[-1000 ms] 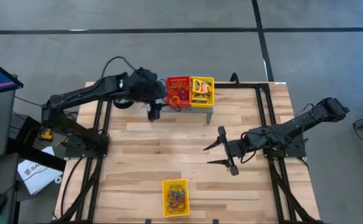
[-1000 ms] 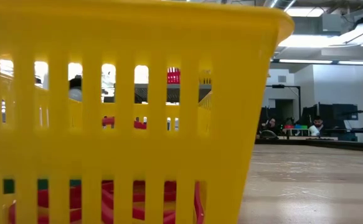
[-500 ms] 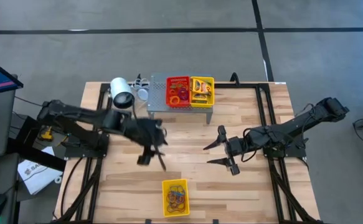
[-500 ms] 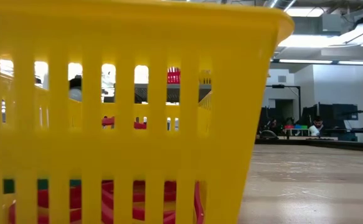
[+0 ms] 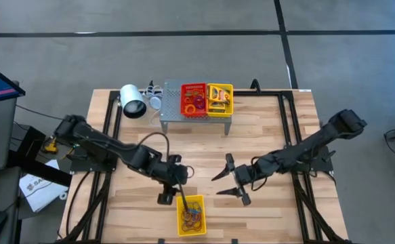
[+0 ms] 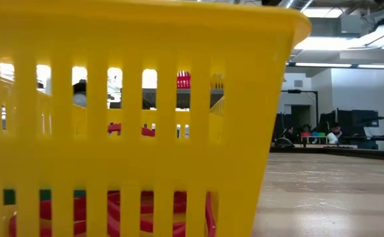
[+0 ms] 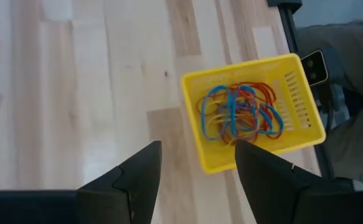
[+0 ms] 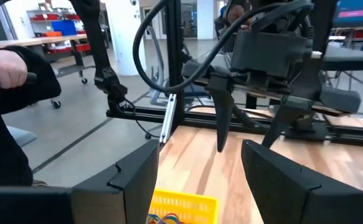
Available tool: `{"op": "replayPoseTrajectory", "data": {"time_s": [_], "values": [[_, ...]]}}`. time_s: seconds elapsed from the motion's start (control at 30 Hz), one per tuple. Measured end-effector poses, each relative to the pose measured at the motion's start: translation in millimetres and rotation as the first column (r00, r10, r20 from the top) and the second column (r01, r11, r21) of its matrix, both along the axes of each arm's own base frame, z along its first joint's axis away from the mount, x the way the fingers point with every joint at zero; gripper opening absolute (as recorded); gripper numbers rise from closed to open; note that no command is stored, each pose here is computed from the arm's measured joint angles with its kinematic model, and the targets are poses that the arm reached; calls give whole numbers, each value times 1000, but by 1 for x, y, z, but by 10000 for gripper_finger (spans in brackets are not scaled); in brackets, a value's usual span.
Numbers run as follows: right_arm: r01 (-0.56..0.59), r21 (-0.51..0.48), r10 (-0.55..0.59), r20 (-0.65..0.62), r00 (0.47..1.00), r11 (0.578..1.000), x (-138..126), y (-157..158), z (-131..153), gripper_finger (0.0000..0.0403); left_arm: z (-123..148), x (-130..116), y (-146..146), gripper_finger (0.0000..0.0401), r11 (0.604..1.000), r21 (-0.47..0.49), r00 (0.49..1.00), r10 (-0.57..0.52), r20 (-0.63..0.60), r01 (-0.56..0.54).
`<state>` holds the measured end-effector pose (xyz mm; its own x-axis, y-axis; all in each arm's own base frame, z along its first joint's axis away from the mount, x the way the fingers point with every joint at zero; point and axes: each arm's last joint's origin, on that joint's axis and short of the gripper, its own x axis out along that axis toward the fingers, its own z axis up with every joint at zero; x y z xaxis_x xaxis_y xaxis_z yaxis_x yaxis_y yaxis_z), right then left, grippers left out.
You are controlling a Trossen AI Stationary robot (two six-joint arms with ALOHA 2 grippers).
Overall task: Pick & Place Office Desk Supplies
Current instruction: Put the yellow bin on the shelf
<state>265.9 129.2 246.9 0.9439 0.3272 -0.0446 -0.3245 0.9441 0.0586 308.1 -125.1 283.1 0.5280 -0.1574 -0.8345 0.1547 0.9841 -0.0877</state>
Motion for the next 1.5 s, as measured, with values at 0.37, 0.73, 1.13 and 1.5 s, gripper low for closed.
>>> {"op": "replayPoseTrajectory", "data": {"time_s": [0.37,0.73,1.13,1.5], "values": [[-30,46,32,-38,999,998,13,18,-30,224,-38,25,-21,198,993,-116,997,-11,-71,2],[-63,87,71,-91,993,994,9,32,-40,224,-38,12,-56,198,963,-268,992,-35,-118,2],[-60,96,67,-72,995,994,9,32,-38,224,-46,8,-86,198,979,-202,999,-34,-23,28],[-60,95,67,-73,995,994,9,32,-38,224,-71,34,-62,119,969,-243,993,-68,-95,43]]}}
